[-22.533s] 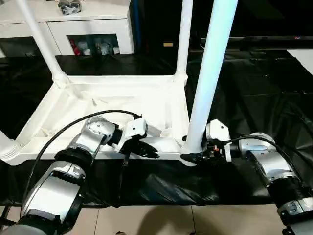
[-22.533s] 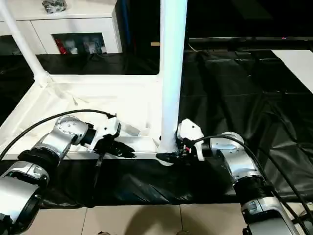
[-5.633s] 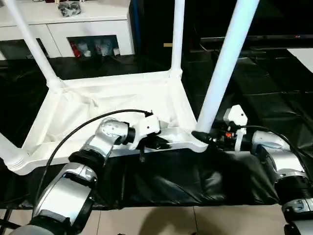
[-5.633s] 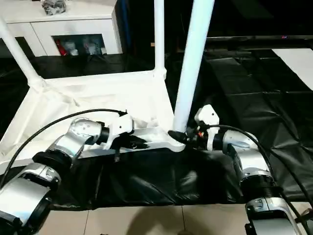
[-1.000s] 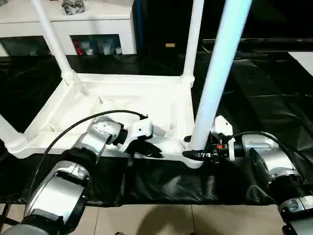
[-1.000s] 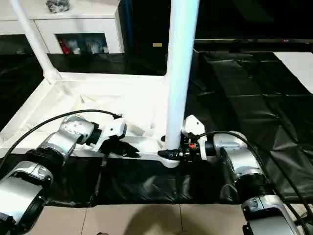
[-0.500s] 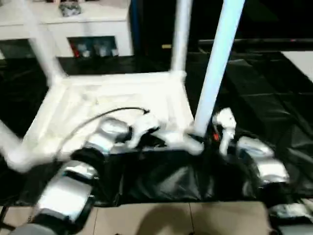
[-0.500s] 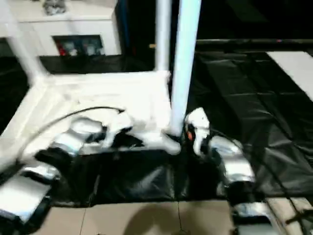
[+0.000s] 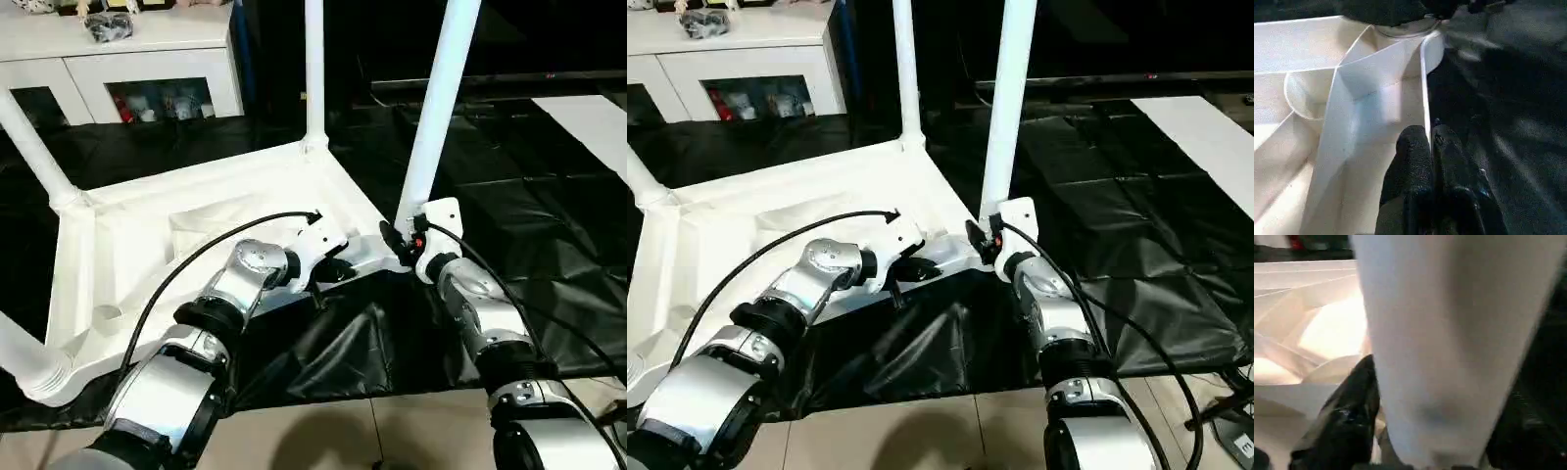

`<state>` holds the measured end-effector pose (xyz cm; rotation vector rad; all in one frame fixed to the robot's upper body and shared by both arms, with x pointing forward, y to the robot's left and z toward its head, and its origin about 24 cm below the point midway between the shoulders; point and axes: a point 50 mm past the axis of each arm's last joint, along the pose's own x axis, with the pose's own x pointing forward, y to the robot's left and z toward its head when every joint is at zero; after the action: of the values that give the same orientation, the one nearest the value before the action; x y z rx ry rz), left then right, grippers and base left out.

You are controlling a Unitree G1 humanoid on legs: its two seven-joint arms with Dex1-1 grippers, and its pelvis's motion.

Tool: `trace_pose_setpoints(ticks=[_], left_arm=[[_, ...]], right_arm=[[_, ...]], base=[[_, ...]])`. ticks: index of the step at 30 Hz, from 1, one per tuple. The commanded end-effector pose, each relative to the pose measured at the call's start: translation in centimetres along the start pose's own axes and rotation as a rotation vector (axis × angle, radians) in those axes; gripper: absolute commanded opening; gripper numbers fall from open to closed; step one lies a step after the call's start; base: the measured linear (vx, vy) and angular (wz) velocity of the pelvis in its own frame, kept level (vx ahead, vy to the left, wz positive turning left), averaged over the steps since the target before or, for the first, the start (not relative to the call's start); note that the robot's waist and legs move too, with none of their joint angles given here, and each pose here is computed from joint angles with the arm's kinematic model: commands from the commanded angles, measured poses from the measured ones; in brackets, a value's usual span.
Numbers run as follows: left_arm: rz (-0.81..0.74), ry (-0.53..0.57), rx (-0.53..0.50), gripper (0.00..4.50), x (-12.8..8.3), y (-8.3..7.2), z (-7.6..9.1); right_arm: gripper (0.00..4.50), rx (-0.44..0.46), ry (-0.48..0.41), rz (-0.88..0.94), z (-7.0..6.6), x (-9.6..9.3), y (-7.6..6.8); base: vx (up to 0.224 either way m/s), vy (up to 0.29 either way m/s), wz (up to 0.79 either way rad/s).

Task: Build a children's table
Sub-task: Rotate leg to tighten

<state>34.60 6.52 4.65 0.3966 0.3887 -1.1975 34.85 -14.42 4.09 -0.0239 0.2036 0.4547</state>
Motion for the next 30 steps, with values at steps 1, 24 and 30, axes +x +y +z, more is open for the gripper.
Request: trace_pose_setpoints(ticks=[1, 24, 30], left_arm=[[-0.138, -0.002, 0.083, 0.0, 0.9, -1.4, 0.5], [-0.418, 0.082, 0.146, 0.0, -5.1, 0.0, -2.2], [-0.419, 0.099, 0.147, 0.0, -5.3, 0.2, -2.3]], right_arm=[[3.07, -0.036, 0.007, 0.22, 0.2, 0.6, 2.5], [2.18, -0.154, 0.213, 0.909, -0.4, -6.0, 0.3], [2.05, -0.143, 0.229, 0.944, -0.9, -6.0, 0.9]], base=[[0.0, 0.0, 0.0], [0.0, 0.0, 0.0], [0.0, 0.0, 0.0]])
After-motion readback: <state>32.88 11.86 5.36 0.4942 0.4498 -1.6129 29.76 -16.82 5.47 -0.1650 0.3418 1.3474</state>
